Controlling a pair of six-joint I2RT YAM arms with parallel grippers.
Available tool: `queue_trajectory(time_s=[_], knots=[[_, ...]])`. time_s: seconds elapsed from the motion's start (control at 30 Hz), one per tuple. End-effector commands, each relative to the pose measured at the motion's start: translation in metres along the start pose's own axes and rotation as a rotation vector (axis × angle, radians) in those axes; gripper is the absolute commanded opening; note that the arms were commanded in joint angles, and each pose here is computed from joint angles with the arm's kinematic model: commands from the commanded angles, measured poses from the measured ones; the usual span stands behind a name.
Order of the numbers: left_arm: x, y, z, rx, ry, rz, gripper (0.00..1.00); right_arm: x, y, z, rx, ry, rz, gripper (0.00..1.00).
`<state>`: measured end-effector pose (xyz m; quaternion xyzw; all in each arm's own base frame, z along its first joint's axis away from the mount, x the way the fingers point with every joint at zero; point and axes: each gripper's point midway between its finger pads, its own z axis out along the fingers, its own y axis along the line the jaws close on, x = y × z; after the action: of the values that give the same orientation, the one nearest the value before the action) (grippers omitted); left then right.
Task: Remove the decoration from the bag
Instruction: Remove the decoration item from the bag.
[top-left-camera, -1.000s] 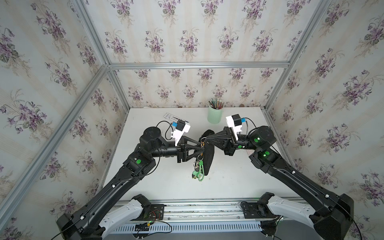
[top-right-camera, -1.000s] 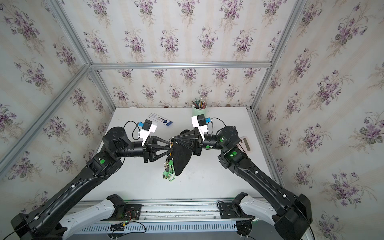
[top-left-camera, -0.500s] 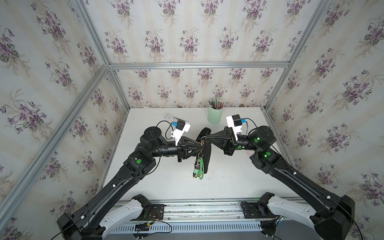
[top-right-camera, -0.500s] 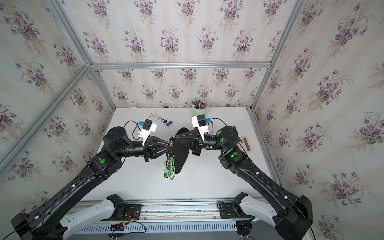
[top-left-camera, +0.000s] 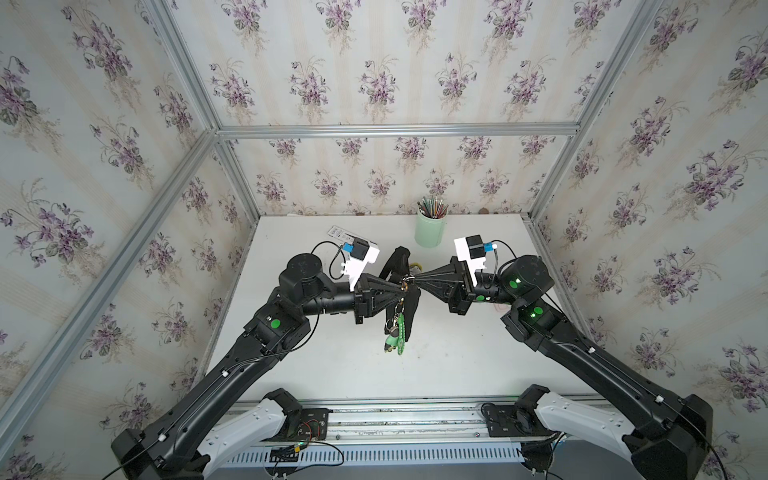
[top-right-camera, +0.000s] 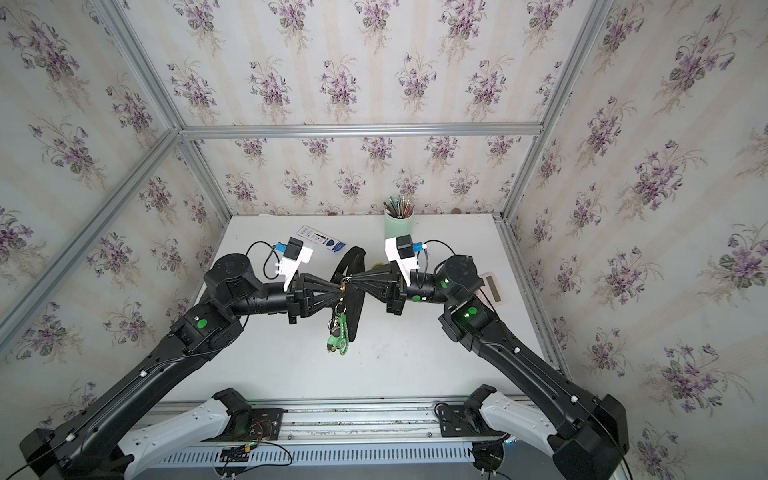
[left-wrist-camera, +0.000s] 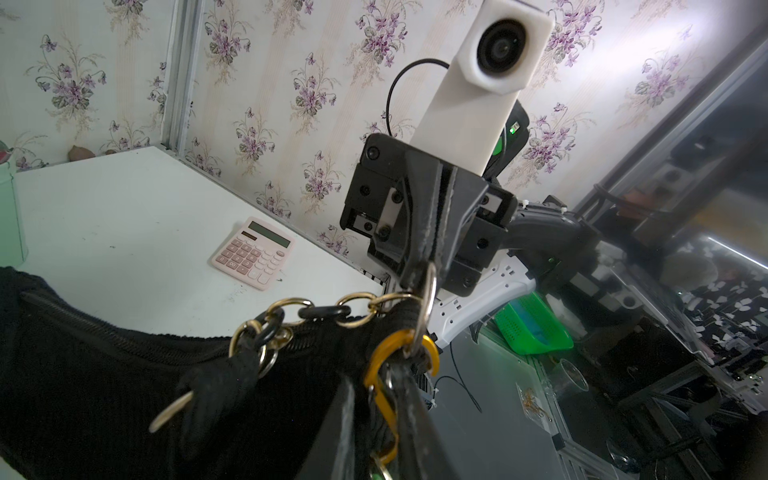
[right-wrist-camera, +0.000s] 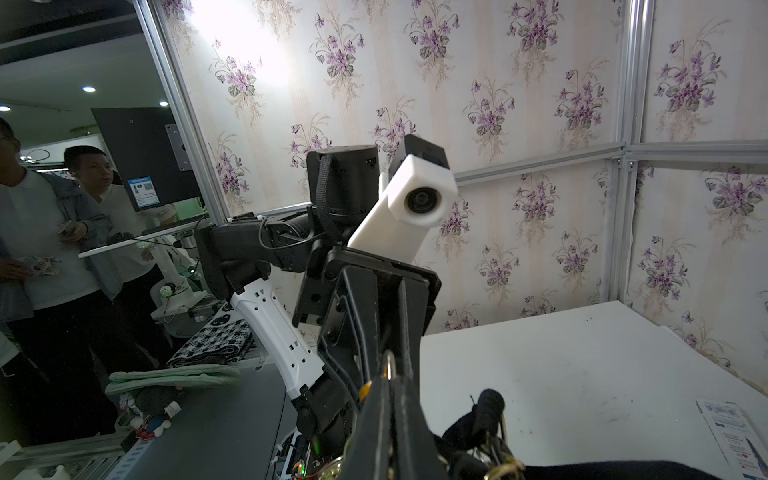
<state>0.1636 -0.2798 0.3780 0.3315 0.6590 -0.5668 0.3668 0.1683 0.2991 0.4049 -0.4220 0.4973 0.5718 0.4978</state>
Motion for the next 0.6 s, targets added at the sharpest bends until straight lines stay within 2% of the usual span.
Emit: queue_trajectory(time_s=[0.0, 0.57], knots=[[-0.012, -0.005, -0.002, 0.004, -0.033, 0.039, 0.14, 0.004, 0.003, 0.0, -0.024, 0.015, -0.015, 0.0], [-0.017, -0.005, -0.003, -0.013, -0.038, 0.034, 0.13, 0.025, 0.007, 0.005, -0.119, 0.087, 0.017, 0.0]])
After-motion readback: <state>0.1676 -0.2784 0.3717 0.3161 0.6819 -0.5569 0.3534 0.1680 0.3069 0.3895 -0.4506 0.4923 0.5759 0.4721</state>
